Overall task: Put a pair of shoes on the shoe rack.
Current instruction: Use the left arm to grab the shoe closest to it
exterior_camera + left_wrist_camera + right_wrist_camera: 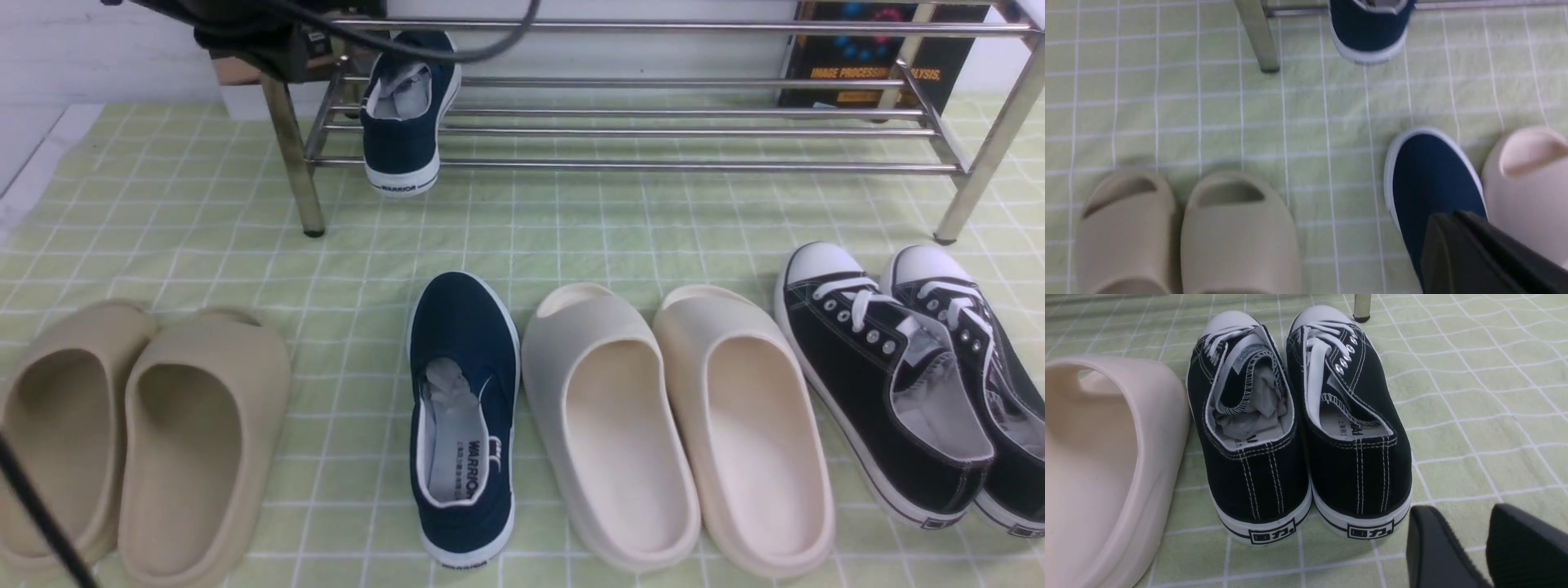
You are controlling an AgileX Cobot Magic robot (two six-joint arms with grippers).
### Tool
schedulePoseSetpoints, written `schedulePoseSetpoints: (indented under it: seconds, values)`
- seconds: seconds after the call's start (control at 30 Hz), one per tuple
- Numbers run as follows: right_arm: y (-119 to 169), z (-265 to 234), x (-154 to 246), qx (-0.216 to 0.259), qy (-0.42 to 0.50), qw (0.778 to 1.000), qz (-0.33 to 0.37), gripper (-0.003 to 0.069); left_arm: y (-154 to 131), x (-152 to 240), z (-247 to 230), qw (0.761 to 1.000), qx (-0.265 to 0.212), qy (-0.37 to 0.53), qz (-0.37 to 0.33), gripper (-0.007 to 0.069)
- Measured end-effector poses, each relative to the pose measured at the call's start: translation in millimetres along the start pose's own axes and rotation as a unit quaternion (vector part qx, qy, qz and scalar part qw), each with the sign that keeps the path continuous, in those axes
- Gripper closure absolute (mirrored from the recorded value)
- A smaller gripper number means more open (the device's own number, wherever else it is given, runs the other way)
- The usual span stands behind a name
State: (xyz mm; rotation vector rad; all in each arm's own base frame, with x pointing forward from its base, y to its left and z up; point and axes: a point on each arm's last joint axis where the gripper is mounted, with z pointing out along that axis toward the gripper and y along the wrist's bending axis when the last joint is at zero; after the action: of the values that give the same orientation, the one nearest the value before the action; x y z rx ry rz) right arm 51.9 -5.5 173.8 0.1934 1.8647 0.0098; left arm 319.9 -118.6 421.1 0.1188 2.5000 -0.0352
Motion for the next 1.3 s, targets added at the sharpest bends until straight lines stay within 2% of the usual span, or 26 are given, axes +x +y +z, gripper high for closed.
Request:
schedulePoseSetpoints:
  seconds: [0.2, 0.23, 0.33, 0.63, 0.7, 0.73, 0.8, 0.83, 0.87, 0.9, 0.97, 1.0, 1.07, 1.17, 1.23, 1.3]
  values:
    - [0.0, 0.0, 0.0, 0.0, 0.0, 1.0, 0.0, 0.0419, -15.8, 60.8, -7.0, 0.998, 0.01, 0.056, 0.015, 0.0638]
    - [0.0, 0.0, 0.0, 0.0, 0.0, 1.0, 0.0, 0.0419, -15.9, 80.4, -2.2, 0.997, 0.02, 0.072, 0.007, 0.0638]
    - [0.0, 0.0, 0.0, 0.0, 0.0, 1.0, 0.0, 0.0419, -16.0, 106.0, 13.1, 0.995, 0.037, 0.09, -0.012, 0.0638]
    - [0.0, 0.0, 0.0, 0.0, 0.0, 1.0, 0.0, 0.0419, -27.1, 137.9, 71.0, 0.987, 0.045, 0.153, -0.027, 0.0613]
    - [0.0, 0.0, 0.0, 0.0, 0.0, 1.0, 0.0, 0.0419, -33.9, 140.4, 88.9, 0.983, 0.051, 0.17, -0.037, 0.0537]
    - [0.0, 0.0, 0.0, 0.0, 0.0, 1.0, 0.0, 0.0419, -34.4, 140.6, 90.1, 0.983, 0.051, 0.172, -0.038, 0.0529]
    - [0.0, 0.0, 0.0, 0.0, 0.0, 1.0, 0.0, 0.0419, -40.3, 144.4, 104.2, 0.978, 0.057, 0.195, -0.05, 0.0408]
    - [0.0, 0.0, 0.0, 0.0, 0.0, 1.0, 0.0, 0.0419, -42.1, 146.1, 109.4, 0.976, 0.057, 0.204, -0.054, 0.0363]
    - [0.0, 0.0, 0.0, 0.0, 0.0, 1.0, 0.0, 0.0419, -42.4, 146.3, 110.4, 0.976, 0.058, 0.205, -0.054, 0.0354]
    - [0.0, 0.0, 0.0, 0.0, 0.0, 1.0, 0.0, 0.0419, -44.9, 149.0, 120.1, 0.973, 0.055, 0.217, -0.055, 0.0284]
    - [0.0, 0.0, 0.0, 0.0, 0.0, 1.0, 0.0, 0.0419, -46.1, 150.2, 125.7, 0.972, 0.054, 0.221, -0.055, 0.0258]
    - [0.0, 0.0, 0.0, 0.0, 0.0, 1.0, 0.0, 0.0419, -48.2, 152.3, 136.2, 0.971, 0.051, 0.226, -0.055, 0.0221]
    - [0.0, 0.0, 0.0, 0.0, 0.0, 1.0, 0.0, 0.0419, -50.3, 154.7, 146.8, 0.97, 0.049, 0.231, -0.055, 0.0208]
    - [0.0, 0.0, 0.0, 0.0, 0.0, 1.0, 0.0, 0.0419, -52.9, 158.2, 159.1, 0.968, 0.047, 0.239, -0.058, 0.022]
    - [0.0, 0.0, 0.0, 0.0, 0.0, 1.0, 0.0, 0.0419, -54.5, 161.5, 167.2, 0.966, 0.045, 0.248, -0.06, 0.0281]
    - [0.0, 0.0, 0.0, 0.0, 0.0, 1.0, 0.0, 0.0419, -55.0, 162.9, 170.2, 0.965, 0.044, 0.252, -0.06, 0.0381]
